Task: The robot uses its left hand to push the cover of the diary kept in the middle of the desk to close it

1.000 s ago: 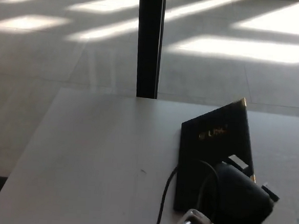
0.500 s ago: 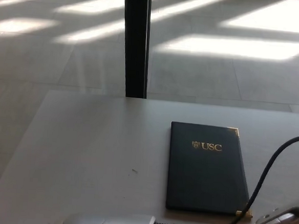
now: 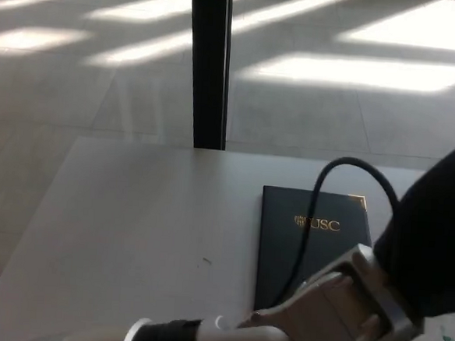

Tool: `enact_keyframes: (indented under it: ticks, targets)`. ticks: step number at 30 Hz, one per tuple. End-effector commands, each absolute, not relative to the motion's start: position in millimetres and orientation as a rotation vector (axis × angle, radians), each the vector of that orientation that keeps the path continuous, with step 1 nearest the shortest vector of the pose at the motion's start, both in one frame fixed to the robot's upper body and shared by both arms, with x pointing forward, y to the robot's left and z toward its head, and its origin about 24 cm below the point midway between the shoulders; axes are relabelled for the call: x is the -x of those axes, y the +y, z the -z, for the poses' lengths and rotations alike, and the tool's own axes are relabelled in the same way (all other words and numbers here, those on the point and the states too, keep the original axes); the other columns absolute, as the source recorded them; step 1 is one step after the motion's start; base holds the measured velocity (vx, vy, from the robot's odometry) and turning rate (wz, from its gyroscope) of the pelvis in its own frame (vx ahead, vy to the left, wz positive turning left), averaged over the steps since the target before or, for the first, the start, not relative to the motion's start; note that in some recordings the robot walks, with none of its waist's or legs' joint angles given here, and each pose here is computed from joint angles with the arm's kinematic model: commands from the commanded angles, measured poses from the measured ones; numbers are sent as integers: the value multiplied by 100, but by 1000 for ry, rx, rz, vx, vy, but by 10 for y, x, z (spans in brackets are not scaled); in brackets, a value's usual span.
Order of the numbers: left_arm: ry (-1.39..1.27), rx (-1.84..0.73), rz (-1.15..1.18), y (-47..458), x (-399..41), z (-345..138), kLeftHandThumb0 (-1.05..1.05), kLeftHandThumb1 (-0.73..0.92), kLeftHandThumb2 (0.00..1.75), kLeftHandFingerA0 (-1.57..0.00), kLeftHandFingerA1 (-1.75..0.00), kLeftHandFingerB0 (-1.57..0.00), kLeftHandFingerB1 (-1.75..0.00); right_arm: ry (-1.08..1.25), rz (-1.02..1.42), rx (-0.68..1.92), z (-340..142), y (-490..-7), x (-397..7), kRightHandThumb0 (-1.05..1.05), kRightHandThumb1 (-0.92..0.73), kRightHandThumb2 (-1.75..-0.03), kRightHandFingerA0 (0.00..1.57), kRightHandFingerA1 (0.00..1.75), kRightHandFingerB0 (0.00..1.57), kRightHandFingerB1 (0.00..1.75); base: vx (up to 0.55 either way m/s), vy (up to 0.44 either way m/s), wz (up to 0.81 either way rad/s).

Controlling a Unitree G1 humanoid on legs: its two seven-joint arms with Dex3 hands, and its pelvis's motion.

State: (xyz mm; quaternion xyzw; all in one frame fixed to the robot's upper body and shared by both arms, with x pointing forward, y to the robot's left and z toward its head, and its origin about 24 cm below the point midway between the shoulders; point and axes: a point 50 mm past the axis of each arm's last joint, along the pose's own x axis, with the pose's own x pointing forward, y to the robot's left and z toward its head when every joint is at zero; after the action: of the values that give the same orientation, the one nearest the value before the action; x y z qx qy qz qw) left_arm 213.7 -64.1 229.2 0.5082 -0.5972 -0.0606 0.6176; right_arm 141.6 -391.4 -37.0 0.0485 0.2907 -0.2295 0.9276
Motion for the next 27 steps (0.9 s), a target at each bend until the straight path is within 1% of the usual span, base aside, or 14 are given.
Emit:
enact_keyframes:
  ticks: [1,4,6,9,10,11,12,15,18,19,21,22,25,27]
  targets:
    - [-996,-1374,-69,746,-2752,-2125,-105,85,115,-17,-65,-23,-69,546,447,-94,342,-3948,-1385,-96,-92,-74,61,91,68,73,0,0,0]
    - [-877,-1406,-123,1099,-2812,-2043,-105,83,120,-34,-78,-42,-83,546,455,-99,349,-3957,-1350,-96,-92,-74,61,91,68,73,0,0,0]
    - [-657,-1392,-206,1564,-2851,-1907,-105,92,82,-90,-120,-108,-128,545,459,-101,351,-3962,-1335,-96,-92,-74,61,91,68,73,0,0,0]
    - [-528,-1352,-286,1917,-2843,-1762,-105,68,125,-112,-121,-123,-126,545,462,-104,356,-3963,-1325,-96,-92,-74,61,91,68,73,0,0,0]
    - [-474,-1313,-329,2187,-2823,-1626,-62,78,64,-65,-41,-61,-40,533,574,-104,302,-3851,-1394,-91,-92,-68,76,95,80,73,0,0,0]
    - [-468,-1308,-334,2219,-2816,-1611,-48,74,62,-67,-54,-63,-50,531,591,-100,297,-3838,-1402,-91,-92,-70,75,96,77,71,0,0,0]
    - [-348,-1235,-339,2425,-2789,-1500,-49,77,63,-63,-53,-60,-49,538,599,-92,305,-3849,-1385,-85,-76,-124,81,95,81,76,0,0,0]
    - [-146,-1133,-410,2891,-2649,-1256,-54,78,63,-75,-76,-62,-48,545,613,-81,317,-3867,-1368,-87,-76,-125,84,94,79,76,0,0,0]
    - [-49,-1098,-469,3194,-2550,-1110,-59,81,64,-82,-81,-63,-49,543,614,-69,299,-3848,-1367,-85,-73,-122,79,94,85,79,0,0,0]
    - [30,-1025,-515,3356,-2472,-1027,-57,79,63,-71,-74,-65,-48,546,612,-61,306,-3861,-1363,-93,-92,-72,82,95,83,71,0,0,0]
    - [85,-969,-567,3507,-2396,-945,-52,79,64,-82,-105,-67,-50,543,606,-64,299,-3852,-1369,-79,-71,-122,82,94,83,78,0,0,0]
    - [158,-939,-607,3626,-2306,-863,-57,84,65,-76,-104,-68,-52,546,609,-78,307,-3848,-1358,-92,-92,-68,77,95,83,72,0,0,0]
    - [250,-840,-727,3819,-2147,-701,-56,83,64,-73,-68,-70,-51,549,606,-69,310,-3841,-1337,-86,-73,-123,77,91,81,76,0,0,0]
    - [327,-718,-800,3948,-2033,-570,-55,84,65,-72,-60,-65,-50,547,604,-57,312,-3839,-1330,-92,-92,-69,78,93,78,70,0,0,0]
